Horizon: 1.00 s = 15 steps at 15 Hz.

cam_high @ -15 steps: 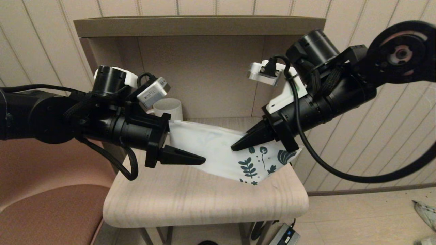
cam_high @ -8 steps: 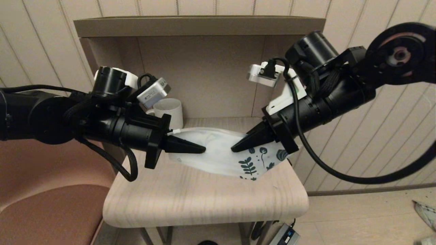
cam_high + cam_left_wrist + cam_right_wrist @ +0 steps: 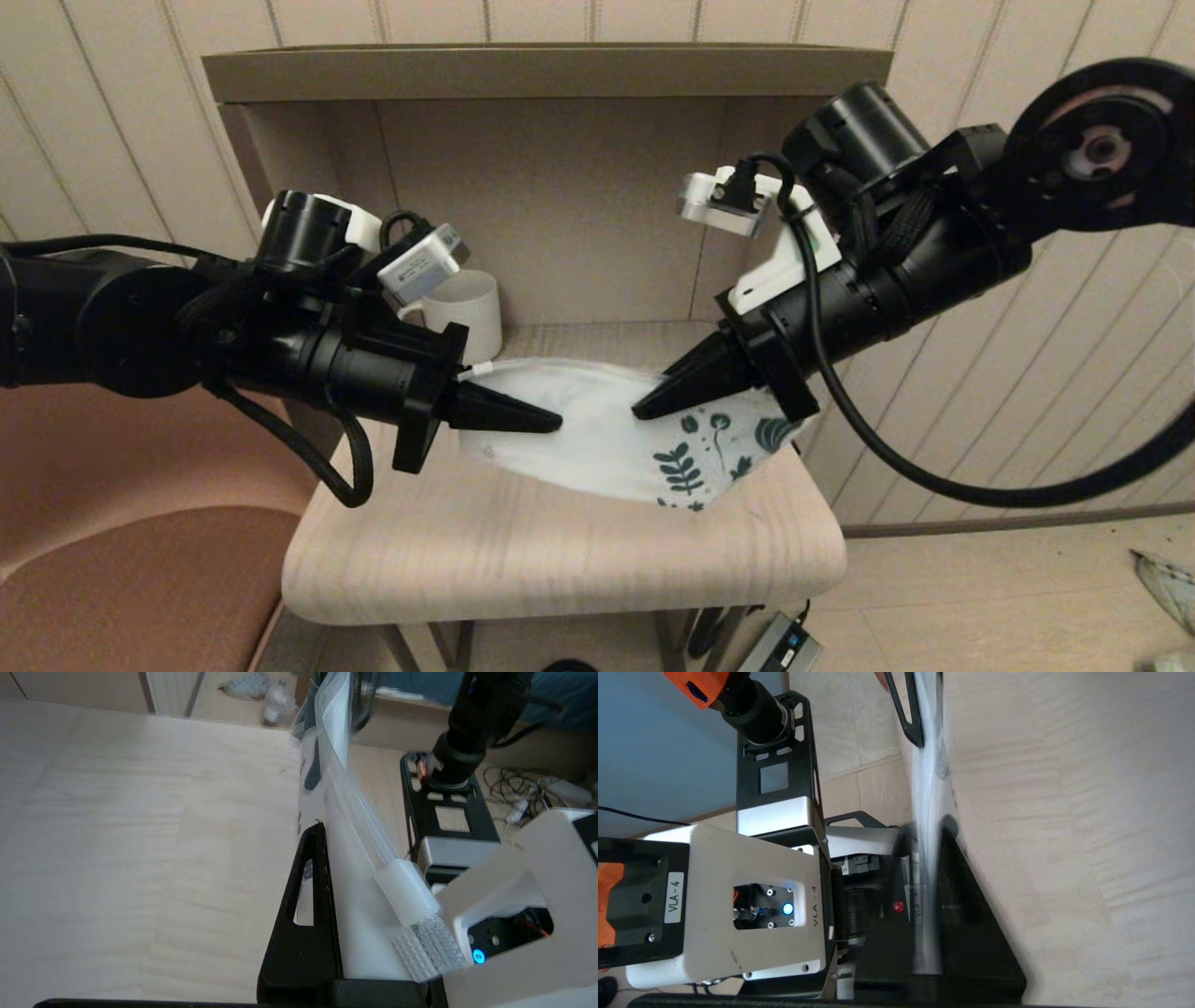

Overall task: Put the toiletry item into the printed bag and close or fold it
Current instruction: Close the strorage bag and place it on the desk

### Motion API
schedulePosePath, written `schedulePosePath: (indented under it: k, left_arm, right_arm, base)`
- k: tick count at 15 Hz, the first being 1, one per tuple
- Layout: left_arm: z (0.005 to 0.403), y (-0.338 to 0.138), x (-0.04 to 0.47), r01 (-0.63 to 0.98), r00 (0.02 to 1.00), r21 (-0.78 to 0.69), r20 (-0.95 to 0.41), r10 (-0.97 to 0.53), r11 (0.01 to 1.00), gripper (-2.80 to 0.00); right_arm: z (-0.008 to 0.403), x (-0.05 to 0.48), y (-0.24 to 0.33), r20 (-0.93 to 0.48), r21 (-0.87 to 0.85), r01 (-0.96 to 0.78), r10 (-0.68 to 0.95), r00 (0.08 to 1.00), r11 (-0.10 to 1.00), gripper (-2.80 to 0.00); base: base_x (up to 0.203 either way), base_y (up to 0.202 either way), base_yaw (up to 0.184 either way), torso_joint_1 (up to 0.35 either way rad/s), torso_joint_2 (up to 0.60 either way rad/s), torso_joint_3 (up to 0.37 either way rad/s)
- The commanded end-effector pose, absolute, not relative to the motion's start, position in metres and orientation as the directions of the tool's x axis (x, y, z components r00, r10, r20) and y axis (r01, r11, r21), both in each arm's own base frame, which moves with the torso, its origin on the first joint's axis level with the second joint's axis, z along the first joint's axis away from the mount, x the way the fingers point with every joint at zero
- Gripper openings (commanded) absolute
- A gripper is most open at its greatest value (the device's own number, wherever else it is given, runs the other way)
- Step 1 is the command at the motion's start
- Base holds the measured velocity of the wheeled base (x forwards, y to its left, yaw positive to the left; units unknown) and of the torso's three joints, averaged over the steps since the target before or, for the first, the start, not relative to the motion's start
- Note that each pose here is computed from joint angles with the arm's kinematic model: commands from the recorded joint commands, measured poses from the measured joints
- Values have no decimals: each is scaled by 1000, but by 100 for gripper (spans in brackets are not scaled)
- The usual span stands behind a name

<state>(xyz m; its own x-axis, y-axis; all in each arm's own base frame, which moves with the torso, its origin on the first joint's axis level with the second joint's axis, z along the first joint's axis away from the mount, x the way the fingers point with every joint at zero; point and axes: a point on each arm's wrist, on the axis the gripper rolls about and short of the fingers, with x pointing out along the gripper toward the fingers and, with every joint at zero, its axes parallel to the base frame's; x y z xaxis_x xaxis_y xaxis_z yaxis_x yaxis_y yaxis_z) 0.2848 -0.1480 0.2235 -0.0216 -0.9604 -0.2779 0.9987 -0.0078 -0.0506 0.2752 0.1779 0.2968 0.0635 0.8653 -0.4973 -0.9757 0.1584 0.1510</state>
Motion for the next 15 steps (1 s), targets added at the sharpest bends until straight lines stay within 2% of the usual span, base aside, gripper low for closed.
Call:
schedulePosePath:
  k: [1, 6, 11, 15]
  left_arm:
    - [223, -148, 285, 999, -27, -49, -274, -961, -14, -280]
    - [220, -150, 287, 998, -31, -58, -277, -960, -16, -280]
    - [223, -152, 291, 998, -40, -65, -268, -963, -23, -280]
    - [232, -169, 297, 985, -71, -170, -261, -963, -26, -280]
  right_arm:
    - [297, 273, 177, -496, 153, -977, 866, 56, 151, 0]
    - [306, 273, 180, -472, 132, -982, 880, 58, 136, 0]
    - [309, 265, 219, -419, 123, -991, 908, -3, 54, 0]
    - [310, 266, 216, -409, 142, -987, 912, 12, 76, 0]
  base:
    - [0, 0, 0, 0, 0, 0]
    - [0, 0, 0, 0, 0, 0]
    - [0, 0, 0, 0, 0, 0]
    - [0, 0, 0, 0, 0, 0]
